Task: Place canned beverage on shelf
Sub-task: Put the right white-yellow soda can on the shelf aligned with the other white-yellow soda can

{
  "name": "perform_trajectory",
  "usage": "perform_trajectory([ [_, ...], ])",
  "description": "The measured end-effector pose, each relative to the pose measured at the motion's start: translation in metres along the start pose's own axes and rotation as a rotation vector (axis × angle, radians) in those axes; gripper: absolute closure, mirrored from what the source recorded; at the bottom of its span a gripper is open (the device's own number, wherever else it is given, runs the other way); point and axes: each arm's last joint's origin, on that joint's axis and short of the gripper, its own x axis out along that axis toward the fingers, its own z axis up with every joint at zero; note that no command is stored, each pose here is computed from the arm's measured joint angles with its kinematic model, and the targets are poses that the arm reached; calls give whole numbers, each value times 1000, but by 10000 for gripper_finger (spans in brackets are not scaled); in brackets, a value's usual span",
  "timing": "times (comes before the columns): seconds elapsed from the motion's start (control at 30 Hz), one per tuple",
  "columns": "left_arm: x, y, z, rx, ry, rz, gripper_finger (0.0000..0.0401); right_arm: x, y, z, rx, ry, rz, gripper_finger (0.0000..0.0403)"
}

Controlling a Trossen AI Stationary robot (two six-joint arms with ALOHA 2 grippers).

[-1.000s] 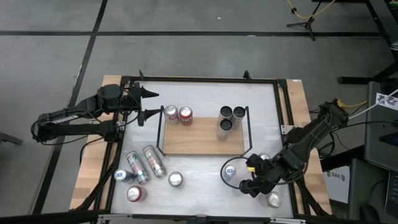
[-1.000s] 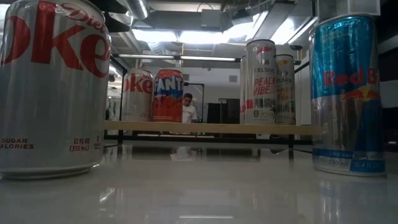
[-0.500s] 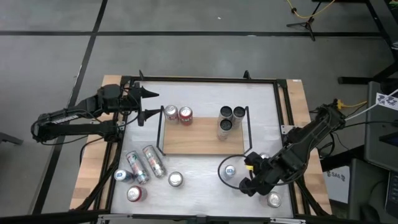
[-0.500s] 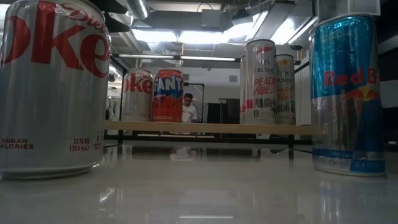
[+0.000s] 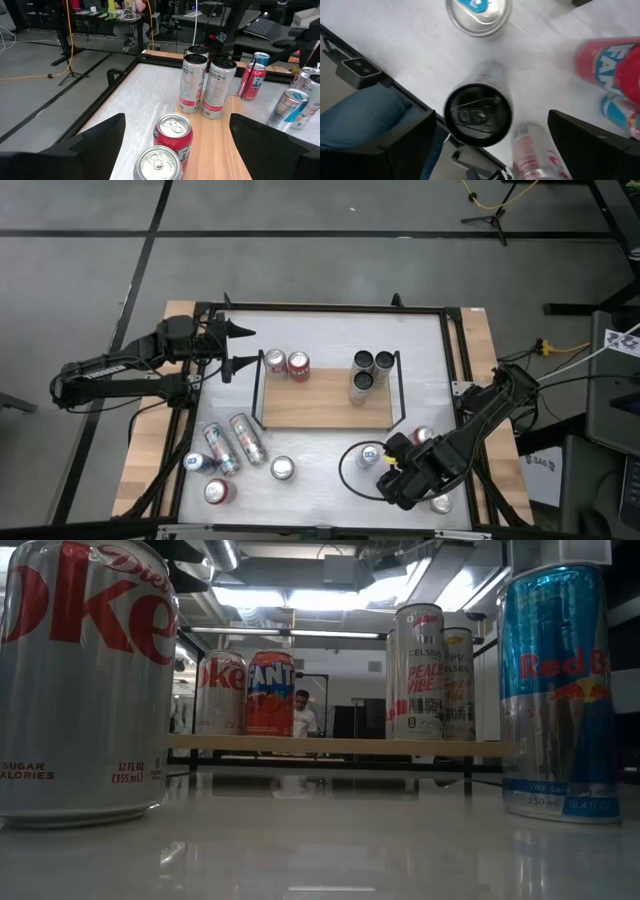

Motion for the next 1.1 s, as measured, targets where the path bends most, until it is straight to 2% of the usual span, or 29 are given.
perform_trajectory([
  [0.47, 0, 0, -5, -3, 49, 0, 49, 1, 4, 1, 2, -45, 6, 24],
  [0.83, 0, 0, -5, -3, 51, 0, 49, 29, 14, -3, -10, 6, -74, 24],
  [1.1, 0, 0, -5, -3, 51, 0, 49, 29, 14, -2, -13, -14, -76, 24],
])
